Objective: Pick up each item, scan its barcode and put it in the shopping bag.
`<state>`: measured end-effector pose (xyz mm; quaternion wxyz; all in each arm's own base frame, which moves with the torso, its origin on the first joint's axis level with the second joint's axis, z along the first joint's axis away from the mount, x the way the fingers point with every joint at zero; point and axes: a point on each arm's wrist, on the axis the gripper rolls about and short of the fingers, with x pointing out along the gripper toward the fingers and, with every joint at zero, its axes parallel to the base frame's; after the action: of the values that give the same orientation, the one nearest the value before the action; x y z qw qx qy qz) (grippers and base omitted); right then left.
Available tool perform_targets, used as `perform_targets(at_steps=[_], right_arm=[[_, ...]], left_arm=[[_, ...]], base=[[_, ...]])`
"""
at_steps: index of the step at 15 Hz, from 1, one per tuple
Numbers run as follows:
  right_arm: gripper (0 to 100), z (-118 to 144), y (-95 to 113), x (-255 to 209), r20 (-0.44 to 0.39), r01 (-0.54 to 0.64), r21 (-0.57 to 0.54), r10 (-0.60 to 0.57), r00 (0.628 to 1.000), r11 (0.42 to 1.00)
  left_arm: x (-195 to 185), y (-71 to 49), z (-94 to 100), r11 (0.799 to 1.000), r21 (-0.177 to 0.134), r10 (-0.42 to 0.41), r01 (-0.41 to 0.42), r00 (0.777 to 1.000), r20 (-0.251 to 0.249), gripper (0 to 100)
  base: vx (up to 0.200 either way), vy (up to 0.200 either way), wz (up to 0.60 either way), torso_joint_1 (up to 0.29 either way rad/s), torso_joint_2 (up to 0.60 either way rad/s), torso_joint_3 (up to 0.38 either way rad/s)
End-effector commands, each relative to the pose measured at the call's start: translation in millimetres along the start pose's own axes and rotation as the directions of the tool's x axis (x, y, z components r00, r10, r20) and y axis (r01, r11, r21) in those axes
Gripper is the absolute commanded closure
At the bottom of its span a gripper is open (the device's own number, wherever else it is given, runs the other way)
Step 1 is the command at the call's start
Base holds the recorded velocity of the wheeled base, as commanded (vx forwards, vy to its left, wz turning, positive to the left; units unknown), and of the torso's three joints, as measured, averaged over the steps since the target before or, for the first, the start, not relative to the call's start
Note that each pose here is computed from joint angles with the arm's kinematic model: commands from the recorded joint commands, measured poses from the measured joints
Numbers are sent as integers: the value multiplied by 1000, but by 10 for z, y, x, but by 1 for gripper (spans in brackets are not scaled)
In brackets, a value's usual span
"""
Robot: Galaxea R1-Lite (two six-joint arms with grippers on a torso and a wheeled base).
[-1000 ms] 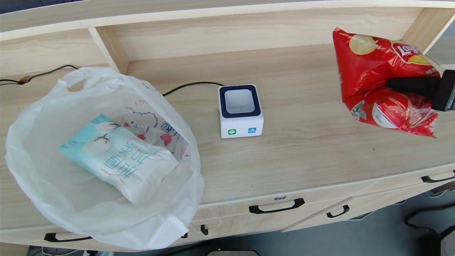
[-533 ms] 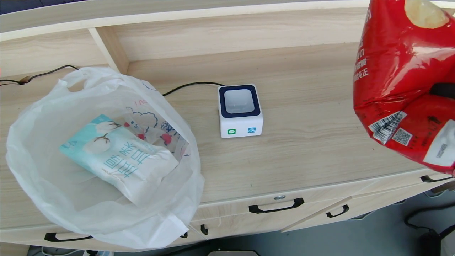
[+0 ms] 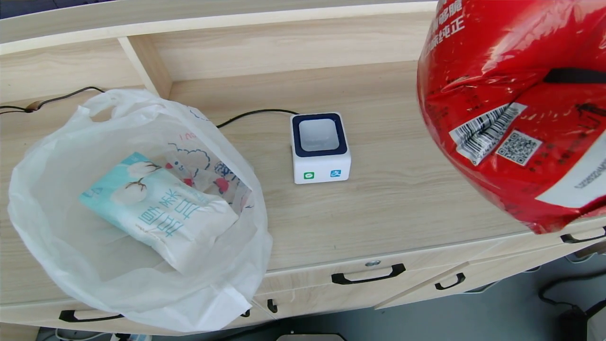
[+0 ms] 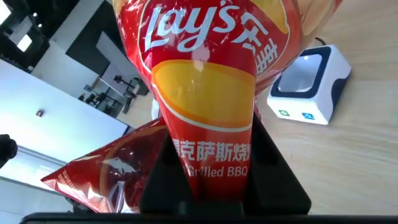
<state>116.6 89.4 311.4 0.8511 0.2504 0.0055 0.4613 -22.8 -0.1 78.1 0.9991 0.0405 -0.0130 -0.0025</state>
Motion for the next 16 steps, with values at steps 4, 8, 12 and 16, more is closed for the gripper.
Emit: perform_targets(at_steps=[4,8,12,16], right_arm=[[100,-148,113,143,-60,-111,66,115,992,992],[100,-224,129,267,-82,-144,81,150,985,986],[100,-233,198,372,-48,-210,154,220,974,965],[100,-345,202,378,-27,-250,226,263,964,941]], left_arm=[[1,0,2,1000,2,0,0,1000,0,0],[1,0,1,1000,2,-2,2,1000,-1,0],[1,0,1,1000,2,-2,2,1000,-1,0],[1,0,-2,1000,2,-2,2,1000,-4,0]], base=[[0,0,0,0,0,0],[0,0,0,0,0,0],[0,0,0,0,0,0],[0,0,0,0,0,0]])
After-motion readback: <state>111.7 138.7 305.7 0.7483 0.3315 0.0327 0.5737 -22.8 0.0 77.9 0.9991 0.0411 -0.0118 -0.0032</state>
